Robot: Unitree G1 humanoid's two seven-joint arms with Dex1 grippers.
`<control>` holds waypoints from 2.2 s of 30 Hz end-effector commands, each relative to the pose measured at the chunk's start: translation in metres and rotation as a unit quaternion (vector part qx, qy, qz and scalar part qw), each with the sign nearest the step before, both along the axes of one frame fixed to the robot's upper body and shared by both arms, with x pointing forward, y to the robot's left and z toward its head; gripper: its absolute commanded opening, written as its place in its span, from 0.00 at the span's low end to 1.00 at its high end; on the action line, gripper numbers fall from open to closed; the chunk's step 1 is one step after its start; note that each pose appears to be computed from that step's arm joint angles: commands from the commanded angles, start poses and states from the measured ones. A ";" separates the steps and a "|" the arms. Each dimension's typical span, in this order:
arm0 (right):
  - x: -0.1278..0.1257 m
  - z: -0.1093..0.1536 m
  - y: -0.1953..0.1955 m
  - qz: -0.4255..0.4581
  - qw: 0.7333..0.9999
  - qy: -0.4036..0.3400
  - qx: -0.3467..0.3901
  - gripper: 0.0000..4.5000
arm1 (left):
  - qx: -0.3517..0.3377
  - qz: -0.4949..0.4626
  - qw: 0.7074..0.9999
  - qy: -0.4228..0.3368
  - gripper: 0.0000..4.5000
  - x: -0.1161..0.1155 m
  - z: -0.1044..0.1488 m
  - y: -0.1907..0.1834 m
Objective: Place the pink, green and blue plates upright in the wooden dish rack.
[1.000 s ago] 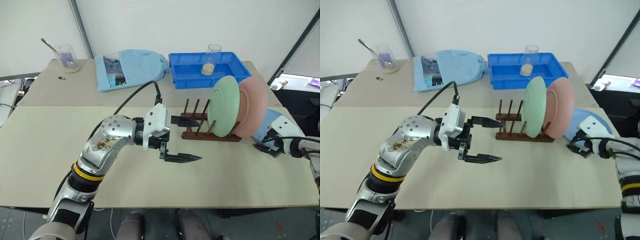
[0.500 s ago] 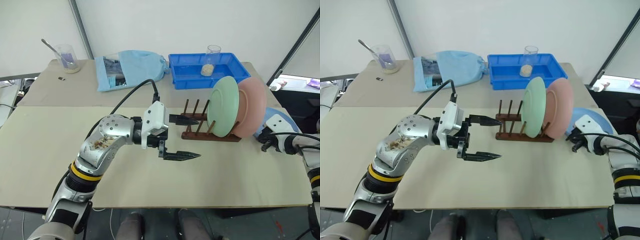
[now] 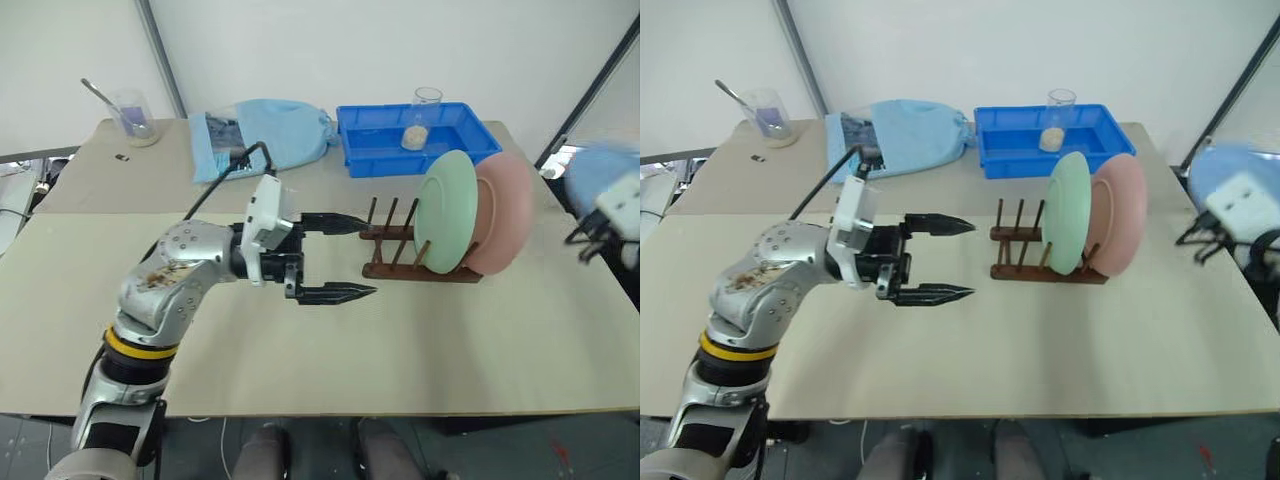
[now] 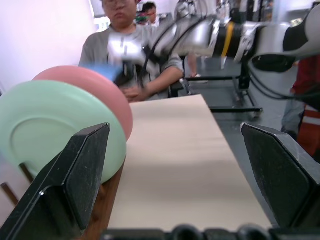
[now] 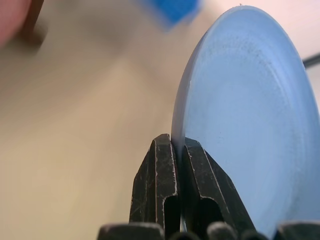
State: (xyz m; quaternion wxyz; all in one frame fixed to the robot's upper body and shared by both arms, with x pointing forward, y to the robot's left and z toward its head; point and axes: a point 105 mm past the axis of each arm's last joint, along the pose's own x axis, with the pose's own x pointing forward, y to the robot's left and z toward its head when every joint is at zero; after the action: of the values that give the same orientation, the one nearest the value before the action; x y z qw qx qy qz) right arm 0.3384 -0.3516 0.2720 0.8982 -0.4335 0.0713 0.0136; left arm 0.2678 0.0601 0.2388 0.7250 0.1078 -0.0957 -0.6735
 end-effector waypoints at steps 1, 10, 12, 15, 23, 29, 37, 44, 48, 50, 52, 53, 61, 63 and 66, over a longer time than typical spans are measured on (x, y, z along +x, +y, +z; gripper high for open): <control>-0.008 0.076 0.044 0.069 0.989 -0.133 0.011 0.00 | 0.017 0.066 0.997 -0.027 1.00 0.014 0.003 0.023; -0.038 0.117 0.200 0.431 0.816 -0.131 0.362 0.00 | 0.060 0.098 0.992 -0.061 1.00 0.024 -0.006 0.039; -0.046 0.103 0.211 0.456 0.779 -0.084 0.421 0.00 | 0.058 0.094 0.992 -0.055 1.00 0.020 -0.006 0.040; -0.055 0.077 0.221 0.459 0.747 -0.022 0.480 0.00 | 0.061 0.093 0.992 -0.055 1.00 0.018 -0.008 0.041; -0.056 0.032 0.213 0.393 0.749 0.060 0.530 0.00 | 0.056 0.084 0.993 -0.060 1.00 0.019 -0.008 0.035; -0.051 0.024 0.214 0.363 0.734 0.072 0.570 0.00 | 0.050 0.072 0.994 -0.062 1.00 0.019 -0.006 0.028; -0.056 0.030 0.224 0.367 0.704 0.077 0.603 0.00 | 0.047 0.069 0.995 -0.063 1.00 0.019 -0.005 0.026; -0.050 0.016 0.226 0.336 0.708 0.090 0.614 0.00 | 0.045 0.071 0.994 -0.065 1.00 0.019 -0.005 0.025; -0.043 0.012 0.224 0.321 0.708 0.086 0.623 0.00 | 0.043 0.070 0.994 -0.065 1.00 0.019 -0.005 0.025; -0.041 0.011 0.224 0.316 0.709 0.083 0.625 0.00 | 0.043 0.071 0.994 -0.065 1.00 0.020 -0.004 0.025; -0.036 0.011 0.224 0.307 0.709 0.078 0.630 0.00 | 0.043 0.071 0.994 -0.065 1.00 0.020 -0.004 0.025; -0.034 0.010 0.224 0.301 0.710 0.076 0.632 0.00 | 0.042 0.072 0.994 -0.065 1.00 0.020 -0.004 0.025; -0.021 0.007 0.223 0.274 0.709 0.084 0.644 0.00 | 0.036 0.072 0.995 -0.063 1.00 0.020 -0.003 0.025; -0.018 0.007 0.221 0.267 0.714 0.082 0.642 0.00 | 0.035 0.072 0.995 -0.063 1.00 0.020 -0.003 0.025; -0.017 0.010 0.221 0.272 0.720 0.075 0.634 0.25 | 0.034 0.074 0.995 -0.064 1.00 0.020 -0.002 0.025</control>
State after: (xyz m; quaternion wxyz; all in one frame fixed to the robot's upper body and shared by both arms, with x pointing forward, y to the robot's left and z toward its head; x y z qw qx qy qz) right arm 0.3244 -0.1279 0.2630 0.9116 0.2476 0.0306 0.3266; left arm 0.2900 0.0859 0.2241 0.7642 0.1733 -0.0841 -0.6155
